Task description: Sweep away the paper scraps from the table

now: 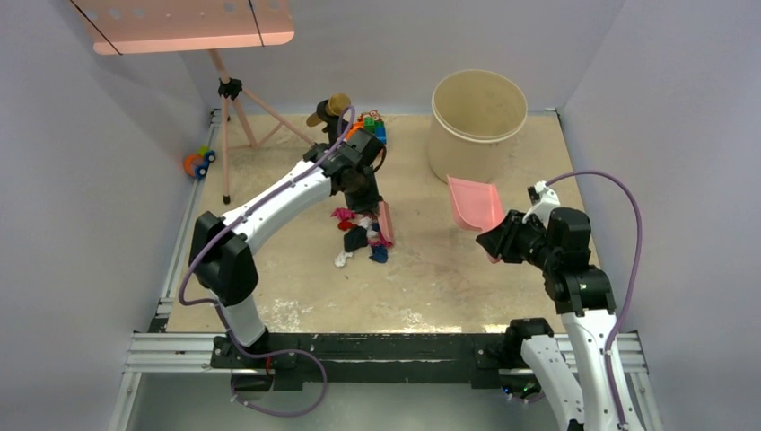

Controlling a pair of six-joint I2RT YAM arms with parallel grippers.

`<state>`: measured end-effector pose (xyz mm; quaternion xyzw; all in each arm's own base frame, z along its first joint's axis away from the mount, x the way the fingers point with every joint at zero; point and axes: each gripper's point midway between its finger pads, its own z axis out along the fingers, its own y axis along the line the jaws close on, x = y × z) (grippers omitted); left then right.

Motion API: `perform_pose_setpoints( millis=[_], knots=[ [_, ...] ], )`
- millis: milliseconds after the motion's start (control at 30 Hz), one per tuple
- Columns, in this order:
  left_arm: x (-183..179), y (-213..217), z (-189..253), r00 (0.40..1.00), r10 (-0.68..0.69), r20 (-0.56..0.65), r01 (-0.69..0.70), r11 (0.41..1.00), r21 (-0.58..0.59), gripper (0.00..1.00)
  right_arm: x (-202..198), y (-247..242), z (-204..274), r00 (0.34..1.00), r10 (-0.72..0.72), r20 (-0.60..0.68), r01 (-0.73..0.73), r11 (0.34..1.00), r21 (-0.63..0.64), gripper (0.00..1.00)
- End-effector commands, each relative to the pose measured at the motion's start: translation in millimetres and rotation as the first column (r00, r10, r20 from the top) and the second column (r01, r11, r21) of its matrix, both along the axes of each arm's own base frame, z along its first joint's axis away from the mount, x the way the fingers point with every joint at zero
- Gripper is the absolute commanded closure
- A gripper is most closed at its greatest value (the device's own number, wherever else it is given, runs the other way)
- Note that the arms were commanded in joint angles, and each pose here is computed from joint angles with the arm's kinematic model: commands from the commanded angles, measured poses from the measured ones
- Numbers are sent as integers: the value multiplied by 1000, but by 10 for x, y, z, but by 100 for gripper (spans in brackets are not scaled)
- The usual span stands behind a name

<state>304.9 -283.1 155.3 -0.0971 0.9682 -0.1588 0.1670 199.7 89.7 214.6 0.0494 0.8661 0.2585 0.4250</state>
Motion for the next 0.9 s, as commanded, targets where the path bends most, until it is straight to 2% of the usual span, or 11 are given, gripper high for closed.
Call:
perform_pose_setpoints(
  millis=[0, 167, 267, 400, 500, 600, 700, 767, 867],
  knots=[
    [-151, 177, 409, 996, -42, 80, 44, 999, -22, 100, 61, 101, -36, 999, 47, 13, -48, 998, 38, 100],
    [-304, 161, 806, 982, -117, 148, 132, 986, -100, 100, 120, 149, -38, 997, 74, 14, -74, 996, 45, 100],
    [-321, 296, 1001, 970, -126, 210, 142, 988, -64, 100, 173, 185, -57, 996, 89, 2, -89, 995, 39, 100],
    [-264, 630, 1117, 952, -120, 282, 100, 991, 84, 100, 236, 351, -158, 991, 134, -27, -132, 990, 43, 100],
    [-233, 935, 1132, 946, -126, 298, 56, 970, 235, 100, 257, 537, -239, 984, 168, -52, -168, 986, 21, 100],
    [-173, 1264, 1141, 943, -131, 307, -5, 915, 404, 100, 252, 689, -319, 976, 201, -84, -204, 979, -25, 100],
    [-116, 1548, 1145, 945, -129, 299, -61, 831, 552, 100, 197, 758, -459, 965, 229, -131, -243, 965, -103, 100],
    [-75, 1651, 1126, 950, -136, 280, -70, 785, 616, 100, 145, 732, -556, 963, 221, -157, -245, 957, -156, 100],
    [15, 1696, 1053, 958, -153, 241, -50, 742, 668, 100, 22, 897, -598, 948, 276, -160, -300, 943, -148, 100]
  ],
)
